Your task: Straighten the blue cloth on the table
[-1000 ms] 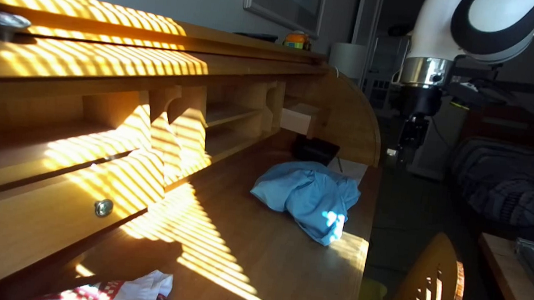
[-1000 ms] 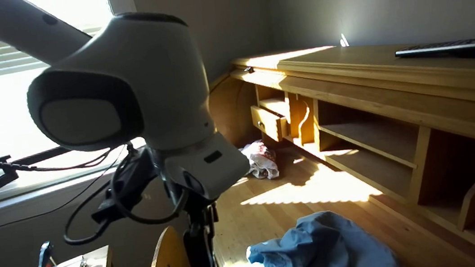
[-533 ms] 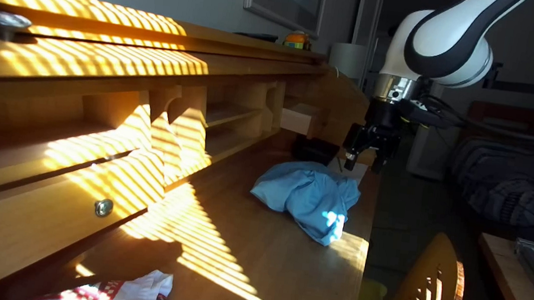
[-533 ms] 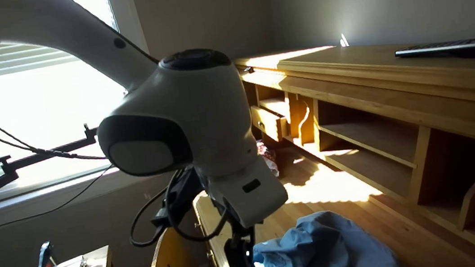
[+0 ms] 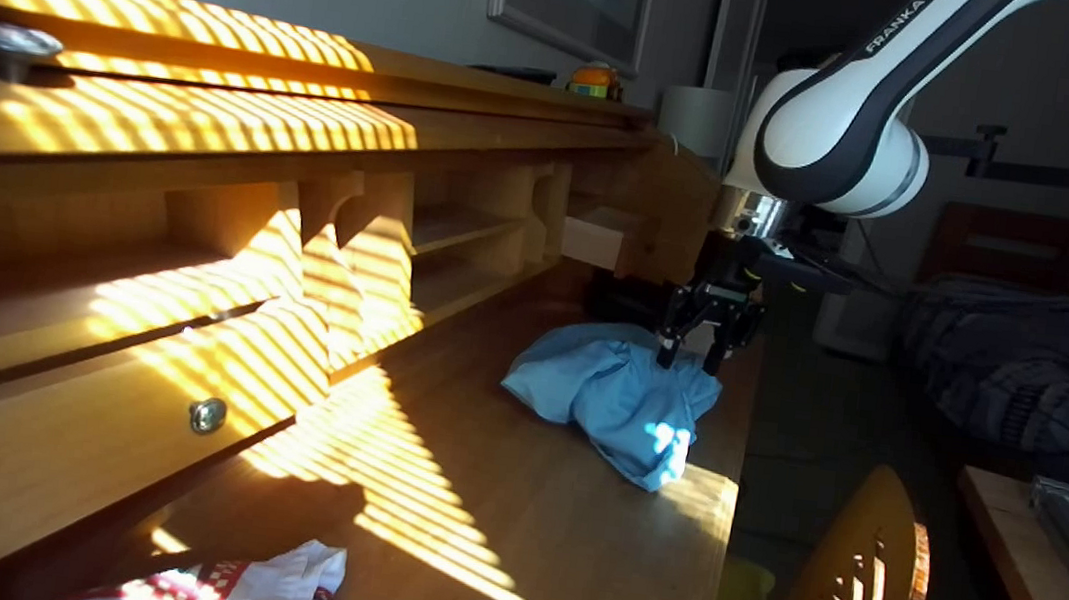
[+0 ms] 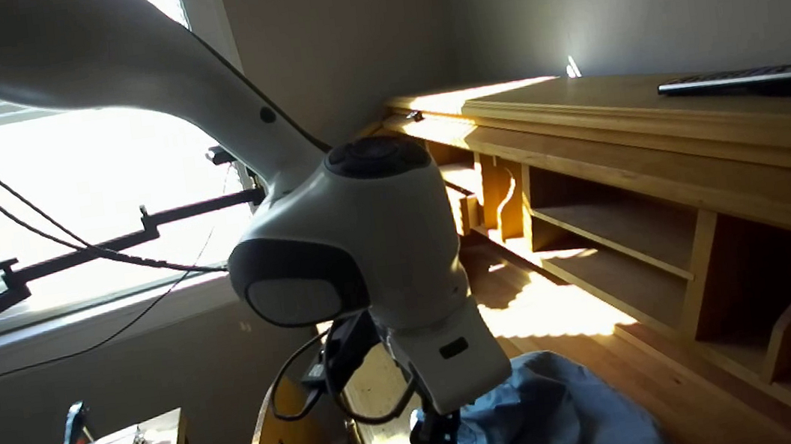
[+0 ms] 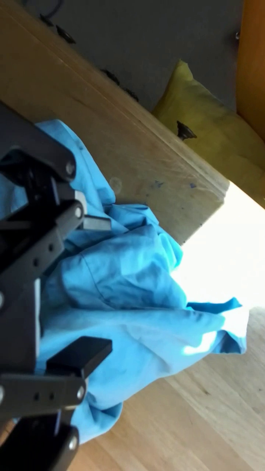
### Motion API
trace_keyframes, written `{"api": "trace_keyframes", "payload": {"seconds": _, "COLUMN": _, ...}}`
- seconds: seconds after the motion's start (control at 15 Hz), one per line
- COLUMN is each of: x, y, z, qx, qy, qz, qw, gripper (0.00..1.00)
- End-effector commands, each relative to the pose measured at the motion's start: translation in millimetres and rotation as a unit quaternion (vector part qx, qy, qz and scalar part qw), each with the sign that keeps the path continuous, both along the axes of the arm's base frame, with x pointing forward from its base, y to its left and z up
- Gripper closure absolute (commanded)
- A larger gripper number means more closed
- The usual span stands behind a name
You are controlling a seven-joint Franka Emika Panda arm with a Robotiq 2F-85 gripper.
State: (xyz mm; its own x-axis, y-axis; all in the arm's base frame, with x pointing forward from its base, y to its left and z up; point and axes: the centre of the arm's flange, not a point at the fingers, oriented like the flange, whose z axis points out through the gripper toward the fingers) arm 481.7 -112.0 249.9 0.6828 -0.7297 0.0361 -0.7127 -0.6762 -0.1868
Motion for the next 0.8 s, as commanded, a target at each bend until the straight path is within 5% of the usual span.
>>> {"api": "trace_keyframes", "payload": {"seconds": 0.0, "x": 15.8, "y": 0.1, "z": -19.1, "qx": -0.009, "qy": -0.015, "qz": -0.014, "qw": 0.9997, "gripper": 0.56}}
{"api": "trace_keyframes", "payload": {"seconds": 0.4, "x": 27.6, "y": 14.0, "z": -27.3, "qx": -0.017, "qy": -0.036, "qz": 0.004, "qw": 0.9992, "gripper": 0.98}}
{"api": "trace_keyframes", "payload": {"seconds": 0.73, "x": 29.8, "y": 23.7, "z": -16.8, "qx": -0.021, "qy": -0.057, "qz": 0.06, "qw": 0.9963, "gripper": 1.0}}
